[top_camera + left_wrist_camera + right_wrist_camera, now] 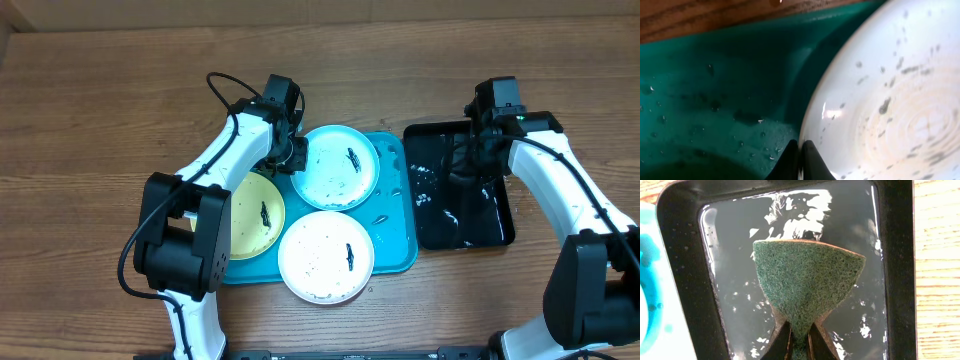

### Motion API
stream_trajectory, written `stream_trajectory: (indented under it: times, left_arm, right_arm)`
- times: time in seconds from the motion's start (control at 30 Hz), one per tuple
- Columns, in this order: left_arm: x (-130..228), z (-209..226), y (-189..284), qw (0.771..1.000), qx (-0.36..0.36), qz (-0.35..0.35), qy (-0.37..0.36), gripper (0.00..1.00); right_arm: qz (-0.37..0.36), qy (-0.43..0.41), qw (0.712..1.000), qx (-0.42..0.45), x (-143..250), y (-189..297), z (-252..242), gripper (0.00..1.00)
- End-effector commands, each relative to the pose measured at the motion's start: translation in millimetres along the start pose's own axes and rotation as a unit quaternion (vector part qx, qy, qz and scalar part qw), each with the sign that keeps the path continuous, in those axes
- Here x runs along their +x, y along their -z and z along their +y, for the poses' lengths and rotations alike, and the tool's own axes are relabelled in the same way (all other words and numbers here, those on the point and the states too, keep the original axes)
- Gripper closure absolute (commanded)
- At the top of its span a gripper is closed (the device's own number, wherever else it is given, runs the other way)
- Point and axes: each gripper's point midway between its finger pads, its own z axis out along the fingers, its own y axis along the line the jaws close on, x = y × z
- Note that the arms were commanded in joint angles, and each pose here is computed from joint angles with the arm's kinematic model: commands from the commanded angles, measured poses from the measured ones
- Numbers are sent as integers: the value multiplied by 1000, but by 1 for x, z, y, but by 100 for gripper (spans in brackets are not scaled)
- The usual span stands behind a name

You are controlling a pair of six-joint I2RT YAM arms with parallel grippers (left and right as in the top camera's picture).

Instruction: Clean dirty plates on tray and stack at the side

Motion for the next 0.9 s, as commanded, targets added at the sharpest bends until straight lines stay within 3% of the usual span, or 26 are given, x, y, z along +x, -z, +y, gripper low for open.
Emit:
stream_trajectory:
  times: [0.0, 0.3, 0.57, 0.87]
  left_arm:
    - [6, 1, -9, 1000, -4, 11, -1, 96]
    - [3, 0, -10, 1000, -2, 4, -2, 96]
    - [-1, -1, -10, 1000, 0, -4, -2, 96]
    - [-6, -2, -9, 1000, 2, -14, 6, 96]
  right_arm:
    - [-21, 0, 1000, -6, -9, 13, 3, 96]
    - [1, -18, 1000, -2, 5, 5, 0, 96]
    - [-15, -17, 1000, -6, -12, 28, 4, 96]
    - [-50, 3, 985, -162, -41, 78, 80, 96]
